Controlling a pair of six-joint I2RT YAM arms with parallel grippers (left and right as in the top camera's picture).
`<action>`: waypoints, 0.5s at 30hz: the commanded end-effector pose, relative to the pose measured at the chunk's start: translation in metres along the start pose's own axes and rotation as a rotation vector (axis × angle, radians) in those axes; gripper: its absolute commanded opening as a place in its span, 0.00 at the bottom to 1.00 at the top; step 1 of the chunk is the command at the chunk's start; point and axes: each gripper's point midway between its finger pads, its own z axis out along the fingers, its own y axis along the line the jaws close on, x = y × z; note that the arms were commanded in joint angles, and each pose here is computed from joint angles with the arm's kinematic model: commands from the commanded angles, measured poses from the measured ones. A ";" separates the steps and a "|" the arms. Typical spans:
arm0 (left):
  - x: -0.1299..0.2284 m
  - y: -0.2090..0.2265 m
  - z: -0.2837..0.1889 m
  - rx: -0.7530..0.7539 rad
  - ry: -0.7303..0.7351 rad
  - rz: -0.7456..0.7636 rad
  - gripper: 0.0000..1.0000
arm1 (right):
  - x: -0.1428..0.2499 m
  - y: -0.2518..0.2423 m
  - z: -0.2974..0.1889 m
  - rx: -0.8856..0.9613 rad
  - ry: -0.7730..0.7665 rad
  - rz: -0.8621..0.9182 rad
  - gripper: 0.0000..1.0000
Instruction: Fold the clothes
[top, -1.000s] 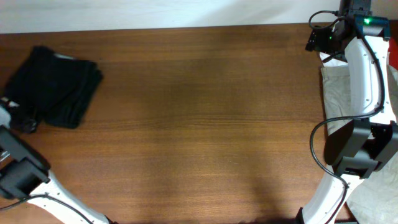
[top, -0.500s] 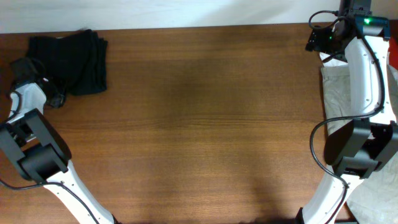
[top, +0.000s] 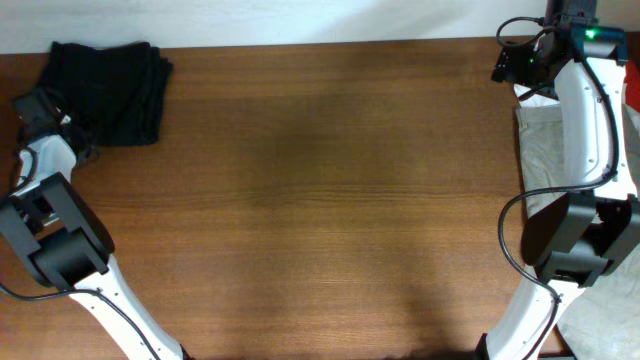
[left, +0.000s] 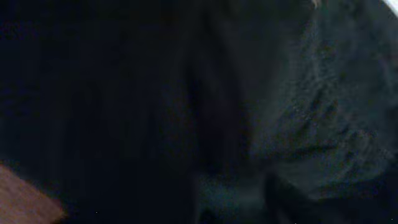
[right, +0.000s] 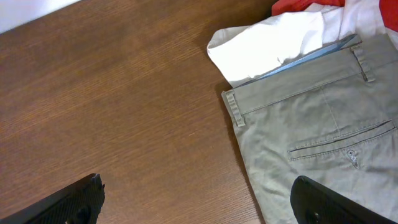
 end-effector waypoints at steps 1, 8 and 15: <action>0.030 0.039 0.010 -0.116 0.090 0.002 0.77 | -0.006 0.000 -0.008 0.005 -0.024 0.008 0.99; 0.008 0.003 -0.101 -0.132 0.112 -0.002 0.79 | -0.006 0.000 -0.008 0.005 -0.024 0.008 0.99; 0.000 -0.059 -0.283 0.000 0.022 0.023 0.00 | -0.006 0.000 -0.008 0.005 -0.024 0.008 0.99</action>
